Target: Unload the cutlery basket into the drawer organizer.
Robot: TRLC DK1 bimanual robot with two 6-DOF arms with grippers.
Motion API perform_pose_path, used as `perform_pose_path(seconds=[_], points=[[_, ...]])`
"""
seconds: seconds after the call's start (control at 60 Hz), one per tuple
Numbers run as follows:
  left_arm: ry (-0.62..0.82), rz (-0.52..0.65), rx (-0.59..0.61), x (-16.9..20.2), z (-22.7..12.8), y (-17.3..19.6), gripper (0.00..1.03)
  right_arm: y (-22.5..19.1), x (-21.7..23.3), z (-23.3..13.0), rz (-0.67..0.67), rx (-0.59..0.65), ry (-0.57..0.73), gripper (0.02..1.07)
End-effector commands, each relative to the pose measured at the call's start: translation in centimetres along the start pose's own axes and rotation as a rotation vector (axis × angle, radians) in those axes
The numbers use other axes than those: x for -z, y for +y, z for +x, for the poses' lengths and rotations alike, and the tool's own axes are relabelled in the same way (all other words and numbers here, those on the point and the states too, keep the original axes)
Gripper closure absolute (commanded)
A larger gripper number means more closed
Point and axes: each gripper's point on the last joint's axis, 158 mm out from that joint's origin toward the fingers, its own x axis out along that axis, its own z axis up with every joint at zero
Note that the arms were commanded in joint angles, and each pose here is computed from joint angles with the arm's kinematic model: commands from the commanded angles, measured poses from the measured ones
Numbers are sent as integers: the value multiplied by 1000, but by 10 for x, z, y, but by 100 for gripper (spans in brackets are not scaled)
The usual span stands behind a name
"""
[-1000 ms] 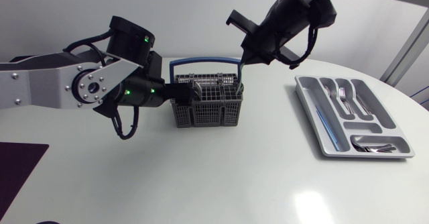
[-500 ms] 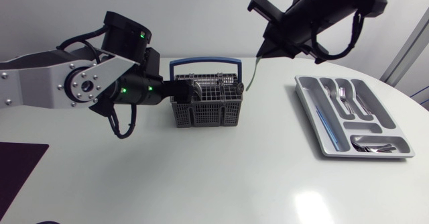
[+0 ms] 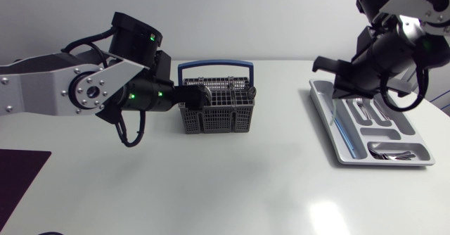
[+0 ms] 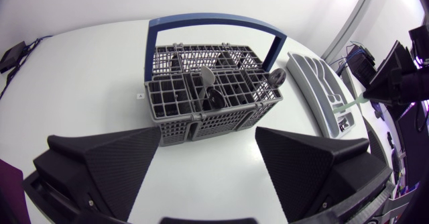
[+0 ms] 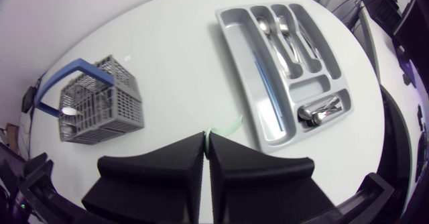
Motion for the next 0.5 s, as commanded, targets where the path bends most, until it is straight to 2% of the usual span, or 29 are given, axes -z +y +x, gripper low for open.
perform_pose_path(seconds=[0.0,0.167,0.483], points=[[8,21,9,6,-4,-3,5,-32,8,8,-35,74,7,101],[6,22,12,5,-4,-4,5,-95,13,27,-57,225,-19,101],[7,22,14,6,-5,-5,5,-180,2,67,-66,383,-34,101]])
